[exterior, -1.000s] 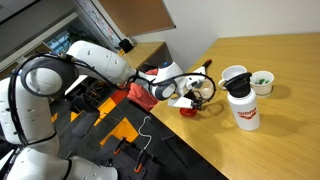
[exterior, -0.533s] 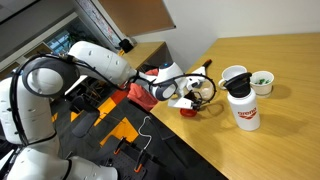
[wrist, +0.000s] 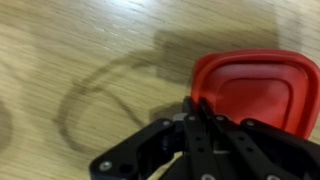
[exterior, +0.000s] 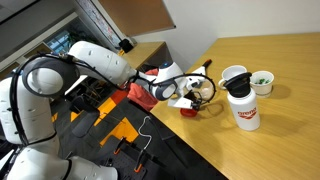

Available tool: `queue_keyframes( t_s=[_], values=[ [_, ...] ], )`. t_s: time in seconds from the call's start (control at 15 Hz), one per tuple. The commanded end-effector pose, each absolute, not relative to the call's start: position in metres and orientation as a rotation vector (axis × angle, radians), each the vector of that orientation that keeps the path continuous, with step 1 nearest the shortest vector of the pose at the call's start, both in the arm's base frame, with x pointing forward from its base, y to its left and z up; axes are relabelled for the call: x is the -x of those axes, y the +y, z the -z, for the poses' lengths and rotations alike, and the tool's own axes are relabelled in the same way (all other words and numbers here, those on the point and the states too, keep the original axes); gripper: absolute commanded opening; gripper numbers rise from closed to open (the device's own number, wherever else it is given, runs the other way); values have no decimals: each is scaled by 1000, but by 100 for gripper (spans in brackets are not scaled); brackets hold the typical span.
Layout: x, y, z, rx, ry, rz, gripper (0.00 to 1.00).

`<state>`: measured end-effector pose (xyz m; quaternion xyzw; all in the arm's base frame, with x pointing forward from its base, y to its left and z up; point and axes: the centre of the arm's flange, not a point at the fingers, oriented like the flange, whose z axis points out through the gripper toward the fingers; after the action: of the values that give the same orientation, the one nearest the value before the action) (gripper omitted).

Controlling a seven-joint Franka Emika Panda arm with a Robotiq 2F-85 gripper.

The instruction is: Cover the colourless lunchbox with the orange lid

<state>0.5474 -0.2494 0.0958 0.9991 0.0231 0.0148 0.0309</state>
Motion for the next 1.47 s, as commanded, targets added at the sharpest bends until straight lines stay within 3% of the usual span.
queue_keyframes(
  t_s=[0.0,0.6,1.4],
  values=[
    [-538,-246,-129,-3067,36,-52,2],
    [-544,-253,-213,-3019,-13,-226,2],
    [-612,-255,-261,-2895,13,-282,2]
  ],
)
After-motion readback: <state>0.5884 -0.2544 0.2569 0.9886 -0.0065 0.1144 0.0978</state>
